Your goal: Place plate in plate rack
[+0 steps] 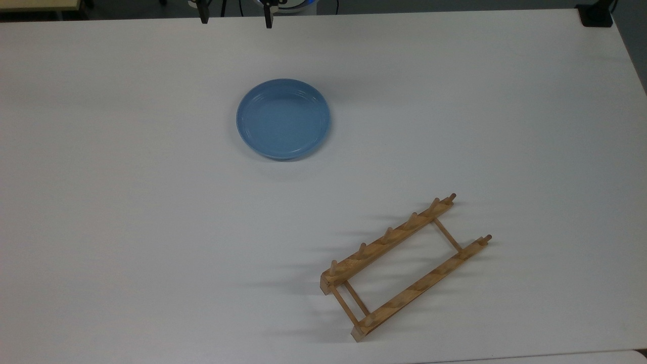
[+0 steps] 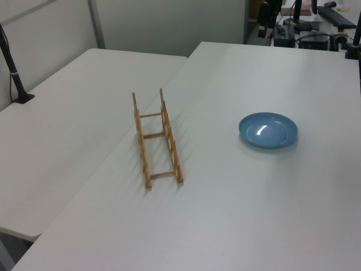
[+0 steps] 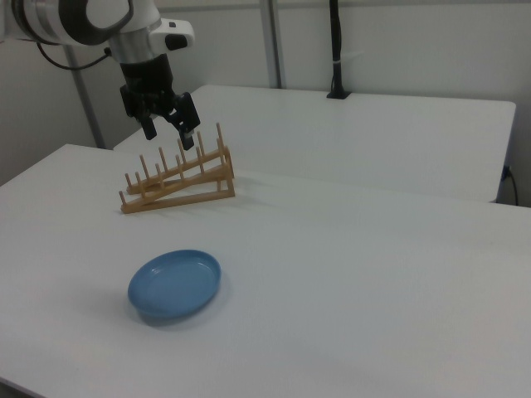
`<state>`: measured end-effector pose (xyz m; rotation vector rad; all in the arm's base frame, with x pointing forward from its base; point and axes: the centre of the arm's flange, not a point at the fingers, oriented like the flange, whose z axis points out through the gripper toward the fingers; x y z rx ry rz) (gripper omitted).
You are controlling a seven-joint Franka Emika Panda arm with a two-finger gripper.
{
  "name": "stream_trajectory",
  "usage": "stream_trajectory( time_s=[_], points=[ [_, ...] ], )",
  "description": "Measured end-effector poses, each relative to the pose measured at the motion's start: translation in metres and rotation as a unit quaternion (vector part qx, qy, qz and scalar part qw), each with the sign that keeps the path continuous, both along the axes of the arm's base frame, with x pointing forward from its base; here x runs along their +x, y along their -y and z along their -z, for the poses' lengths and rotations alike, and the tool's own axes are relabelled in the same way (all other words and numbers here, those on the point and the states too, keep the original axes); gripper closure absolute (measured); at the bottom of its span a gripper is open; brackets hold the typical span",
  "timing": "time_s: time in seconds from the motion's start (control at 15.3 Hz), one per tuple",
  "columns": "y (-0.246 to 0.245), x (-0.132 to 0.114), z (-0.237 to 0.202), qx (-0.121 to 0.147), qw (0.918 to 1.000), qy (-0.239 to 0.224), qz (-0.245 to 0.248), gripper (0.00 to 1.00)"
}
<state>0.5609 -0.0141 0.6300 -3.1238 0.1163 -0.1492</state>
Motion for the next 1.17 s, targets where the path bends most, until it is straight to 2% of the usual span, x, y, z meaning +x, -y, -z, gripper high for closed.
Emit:
stream_trajectory(
  time_s=[0.98,1.17],
  points=[
    [-0.0027,0.0,0.0003,0.0,1.0,-0.001,-0.003,0.0],
    [-0.0027,-0.0022,0.0029,-0.002,0.9995,-0.012,-0.028,0.0]
  ],
)
